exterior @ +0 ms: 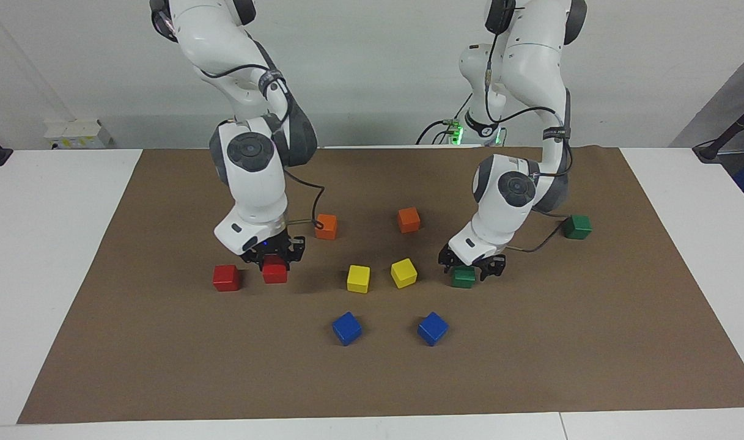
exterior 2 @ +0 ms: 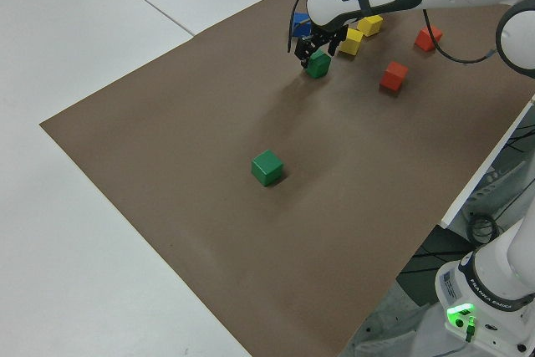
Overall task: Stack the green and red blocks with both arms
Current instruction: 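Carry the green toward the first green while the right gripper carries red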
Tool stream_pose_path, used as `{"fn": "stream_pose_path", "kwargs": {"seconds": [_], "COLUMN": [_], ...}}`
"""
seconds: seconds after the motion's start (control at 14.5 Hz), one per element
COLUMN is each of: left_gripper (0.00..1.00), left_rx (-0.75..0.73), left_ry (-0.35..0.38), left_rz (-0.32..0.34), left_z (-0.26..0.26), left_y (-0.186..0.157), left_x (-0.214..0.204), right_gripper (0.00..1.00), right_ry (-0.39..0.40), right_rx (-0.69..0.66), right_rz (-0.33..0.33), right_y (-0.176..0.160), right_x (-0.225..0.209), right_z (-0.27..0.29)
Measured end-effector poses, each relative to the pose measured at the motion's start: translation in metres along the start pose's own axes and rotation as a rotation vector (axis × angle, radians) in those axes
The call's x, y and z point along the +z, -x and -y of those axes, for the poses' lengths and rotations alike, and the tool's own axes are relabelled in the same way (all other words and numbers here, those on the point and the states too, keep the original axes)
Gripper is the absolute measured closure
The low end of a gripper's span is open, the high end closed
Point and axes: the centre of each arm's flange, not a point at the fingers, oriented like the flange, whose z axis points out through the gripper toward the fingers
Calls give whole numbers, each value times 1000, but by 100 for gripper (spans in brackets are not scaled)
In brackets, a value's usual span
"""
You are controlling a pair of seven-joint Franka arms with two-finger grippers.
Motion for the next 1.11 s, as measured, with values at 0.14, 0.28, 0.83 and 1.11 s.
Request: {"fn": "stream_pose_path", "kwargs": {"seconds": [0.14, 0.28, 0.83, 1.11], "left_gripper": [23, 45, 45, 45], "left_rx": [4, 13, -85, -180], "left_ry": [-6, -19, -32, -37], "left_rz": [5, 9, 45, 54], "left_z": [-3, -5, 40, 124], "left_y": [1, 2, 2, 41], "left_x": [3, 4, -51, -157], "right_gripper": [46, 46, 46, 46], "right_ry": [-2, -47, -66, -69], "right_rx": [-11, -36, -62, -59], "right_rz": [-1, -5, -42, -71], "right_y": [11, 17, 31, 42], "right_x": [-5, 2, 42, 53], "right_z": [-15, -39, -118, -117]}}
